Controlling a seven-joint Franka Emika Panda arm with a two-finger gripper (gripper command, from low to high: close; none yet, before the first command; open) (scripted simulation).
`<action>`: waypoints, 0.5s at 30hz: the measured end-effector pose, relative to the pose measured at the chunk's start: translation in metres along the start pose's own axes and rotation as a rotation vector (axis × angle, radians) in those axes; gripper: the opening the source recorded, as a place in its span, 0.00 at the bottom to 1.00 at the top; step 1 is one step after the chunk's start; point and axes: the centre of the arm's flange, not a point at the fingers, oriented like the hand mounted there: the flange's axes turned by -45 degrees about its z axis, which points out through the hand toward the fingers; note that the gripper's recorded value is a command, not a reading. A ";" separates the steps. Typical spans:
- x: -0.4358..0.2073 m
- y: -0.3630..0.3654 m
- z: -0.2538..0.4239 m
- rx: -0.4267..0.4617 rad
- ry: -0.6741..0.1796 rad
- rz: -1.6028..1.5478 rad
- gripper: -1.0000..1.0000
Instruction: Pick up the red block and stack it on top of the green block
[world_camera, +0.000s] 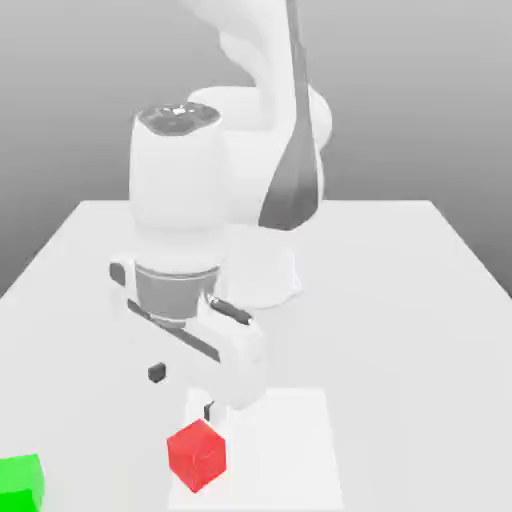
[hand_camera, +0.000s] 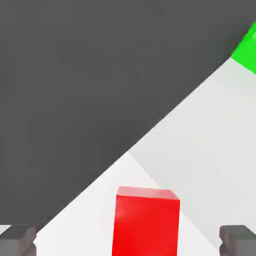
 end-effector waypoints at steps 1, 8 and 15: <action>-0.001 0.001 0.013 -0.001 -0.006 0.007 0.50; -0.003 0.002 0.060 -0.003 -0.012 0.012 0.00; -0.002 0.001 0.032 -0.003 -0.011 0.014 0.00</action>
